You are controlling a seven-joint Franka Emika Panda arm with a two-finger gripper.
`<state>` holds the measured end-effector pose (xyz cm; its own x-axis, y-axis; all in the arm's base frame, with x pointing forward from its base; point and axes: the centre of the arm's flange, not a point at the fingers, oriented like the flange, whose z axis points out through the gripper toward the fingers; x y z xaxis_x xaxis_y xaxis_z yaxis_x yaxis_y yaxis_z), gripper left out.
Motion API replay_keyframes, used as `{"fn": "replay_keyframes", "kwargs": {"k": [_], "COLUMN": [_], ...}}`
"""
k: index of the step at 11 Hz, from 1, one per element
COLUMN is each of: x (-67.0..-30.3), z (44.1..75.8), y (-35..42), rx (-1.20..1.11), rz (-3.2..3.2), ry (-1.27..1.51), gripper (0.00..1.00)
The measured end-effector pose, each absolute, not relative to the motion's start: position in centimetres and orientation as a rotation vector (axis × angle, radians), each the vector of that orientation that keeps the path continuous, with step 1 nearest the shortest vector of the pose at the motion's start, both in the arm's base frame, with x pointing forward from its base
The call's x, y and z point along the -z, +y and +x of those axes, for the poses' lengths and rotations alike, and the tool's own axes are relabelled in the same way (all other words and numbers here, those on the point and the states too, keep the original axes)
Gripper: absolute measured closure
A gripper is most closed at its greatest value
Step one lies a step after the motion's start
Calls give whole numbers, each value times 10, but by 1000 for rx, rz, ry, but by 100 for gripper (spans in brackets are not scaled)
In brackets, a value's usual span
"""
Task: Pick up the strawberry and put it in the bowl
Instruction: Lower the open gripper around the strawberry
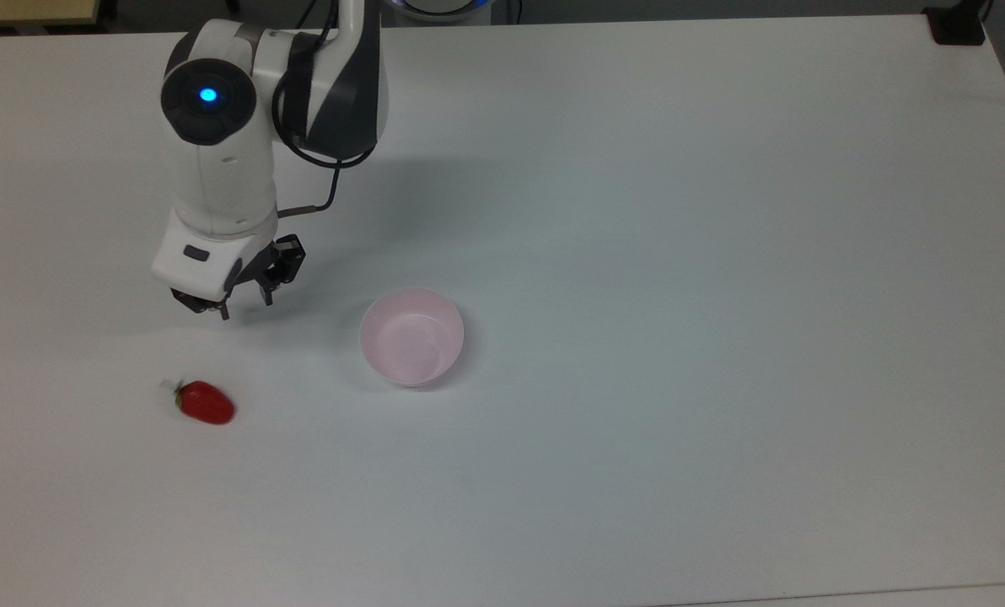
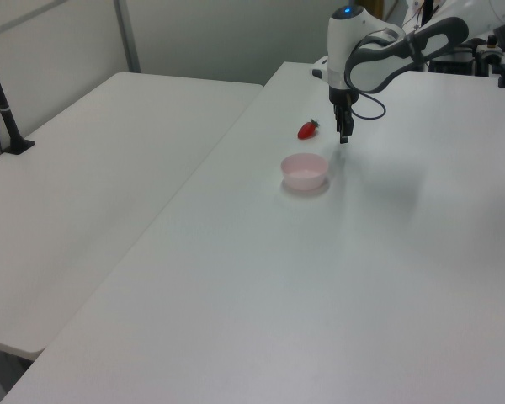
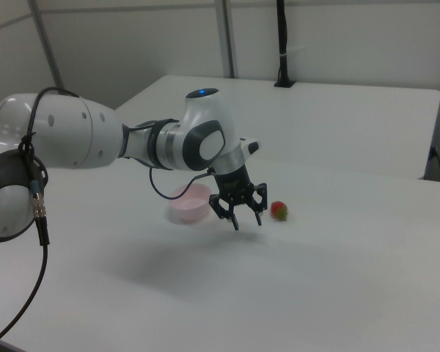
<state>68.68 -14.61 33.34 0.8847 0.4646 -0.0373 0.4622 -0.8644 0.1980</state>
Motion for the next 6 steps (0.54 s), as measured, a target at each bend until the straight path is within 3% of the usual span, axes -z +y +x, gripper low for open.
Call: {"fn": "replay_keyframes", "kwargs": {"k": [1, 3, 6], "x": [-337, -340, -325], "z": [689, 697, 703], "y": [-150, -158, -175], "rx": [-80, -225, -363], "rz": [2892, 2914, 2931], "ry": [617, 452, 194], "gripper": [30, 24, 24]}}
